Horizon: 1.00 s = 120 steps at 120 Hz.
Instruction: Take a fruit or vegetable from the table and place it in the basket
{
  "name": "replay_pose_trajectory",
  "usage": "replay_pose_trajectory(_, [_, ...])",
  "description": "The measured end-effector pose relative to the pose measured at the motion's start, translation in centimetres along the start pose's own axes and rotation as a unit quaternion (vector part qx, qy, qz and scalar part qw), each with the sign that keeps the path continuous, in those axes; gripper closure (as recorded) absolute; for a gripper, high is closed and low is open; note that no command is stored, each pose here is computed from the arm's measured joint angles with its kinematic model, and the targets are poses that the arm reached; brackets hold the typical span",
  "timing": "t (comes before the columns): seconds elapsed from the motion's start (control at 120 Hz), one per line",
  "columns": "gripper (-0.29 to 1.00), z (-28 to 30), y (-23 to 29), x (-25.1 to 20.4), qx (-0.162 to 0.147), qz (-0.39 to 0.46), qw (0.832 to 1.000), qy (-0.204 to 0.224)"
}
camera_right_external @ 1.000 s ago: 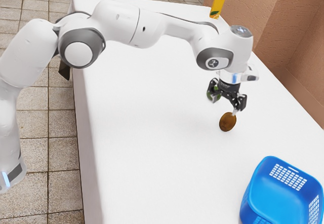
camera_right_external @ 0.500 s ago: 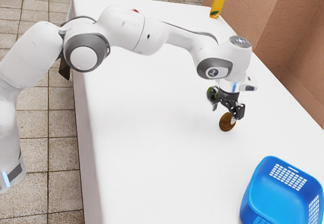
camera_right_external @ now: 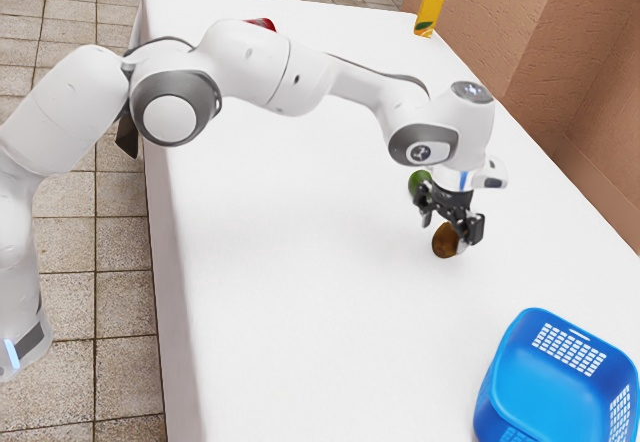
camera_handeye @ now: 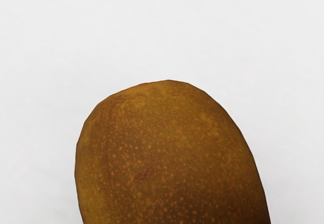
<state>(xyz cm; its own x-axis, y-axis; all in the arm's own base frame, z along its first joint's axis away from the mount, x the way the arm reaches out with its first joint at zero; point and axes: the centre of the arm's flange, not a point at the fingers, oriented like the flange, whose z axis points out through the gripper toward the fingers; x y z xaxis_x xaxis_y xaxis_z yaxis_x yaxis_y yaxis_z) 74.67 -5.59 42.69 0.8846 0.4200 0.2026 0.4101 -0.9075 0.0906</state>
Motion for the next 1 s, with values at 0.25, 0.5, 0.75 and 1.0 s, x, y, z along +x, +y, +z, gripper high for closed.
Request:
replay_pose_trajectory(0.25, [0.01, 0.7, 0.1, 0.1, -0.004, 0.004, 1.000, 0.003])
replay_pose_trajectory(0.5, [0.09, 1.3, 0.1, 0.2, -0.006, 0.008, 1.000, 0.005])
replay_pose_trajectory(0.75, [0.22, 2.3, 0.2, 0.3, -0.008, 0.010, 1.000, 0.007])
replay_pose_trajectory(1.0, [0.41, 2.2, 0.4, 0.3, -0.008, 0.014, 1.000, 0.015])
